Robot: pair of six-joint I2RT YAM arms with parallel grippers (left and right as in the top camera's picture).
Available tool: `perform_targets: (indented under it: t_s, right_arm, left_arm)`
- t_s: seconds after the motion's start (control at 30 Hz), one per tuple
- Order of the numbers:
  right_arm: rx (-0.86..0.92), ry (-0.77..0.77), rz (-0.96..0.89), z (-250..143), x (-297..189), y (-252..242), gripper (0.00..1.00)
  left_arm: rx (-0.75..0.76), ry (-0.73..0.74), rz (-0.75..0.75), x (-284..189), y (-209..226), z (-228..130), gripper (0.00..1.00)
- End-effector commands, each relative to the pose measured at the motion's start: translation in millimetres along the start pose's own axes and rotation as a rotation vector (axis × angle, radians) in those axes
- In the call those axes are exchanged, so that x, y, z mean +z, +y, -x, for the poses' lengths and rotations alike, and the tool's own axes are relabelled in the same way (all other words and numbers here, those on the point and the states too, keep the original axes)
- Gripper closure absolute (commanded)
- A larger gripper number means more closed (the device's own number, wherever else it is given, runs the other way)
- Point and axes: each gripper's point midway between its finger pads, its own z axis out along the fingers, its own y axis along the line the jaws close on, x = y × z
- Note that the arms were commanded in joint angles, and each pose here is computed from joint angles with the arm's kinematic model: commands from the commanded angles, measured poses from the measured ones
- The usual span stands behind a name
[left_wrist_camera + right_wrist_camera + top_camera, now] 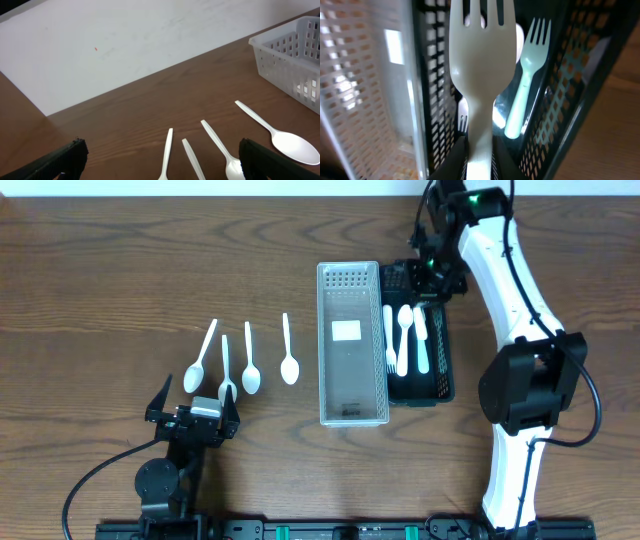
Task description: Pack container
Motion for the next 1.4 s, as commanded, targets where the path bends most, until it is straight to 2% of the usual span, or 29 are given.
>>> perform_targets:
  t_s: [0.0,0.07,0.2,0.3,0.47,0.7,0.87,1.1,1.37]
  right_arm:
    - [0.025,0.025,-0.017,-6,10,-4,0.85]
    - [0.025,0.039,-0.020,-9,16,-5,0.74]
    - [0.023,0.047,-0.021,-11,19,-6,0.35]
    - [0.023,0.038,-0.019,-8,18,-6,0.18]
    - [0.026,-0.001,-0.013,1,3,-21,0.01]
    - [-0.009,-0.154,-0.019,19,-74,-77,0.01]
    - [0.044,-0.205,-0.133,7,-116,-149,0.01]
    - [0.224,-0.180,-0.179,-16,-111,-233,0.01]
    - [0.387,-0.219,-0.181,-23,-101,-286,0.01]
  left_arm:
    - [-0.016,0.038,-0.024,1,-6,-14,0.02]
    - [-0.016,0.038,-0.024,1,-6,-14,0.02]
    - [-0.016,0.038,-0.024,1,-6,-14,0.02]
    - [-0.016,0.038,-0.024,1,-6,-14,0.02]
    - [-0.016,0.038,-0.024,1,-6,-14,0.02]
    - [-0.016,0.038,-0.024,1,-6,-14,0.02]
    - [-0.016,0.038,-0.024,1,-6,-14,0.02]
    - [-0.016,0.038,-0.024,1,-6,-14,0.02]
    - [-0.016,0.038,-0.024,1,-6,-14,0.02]
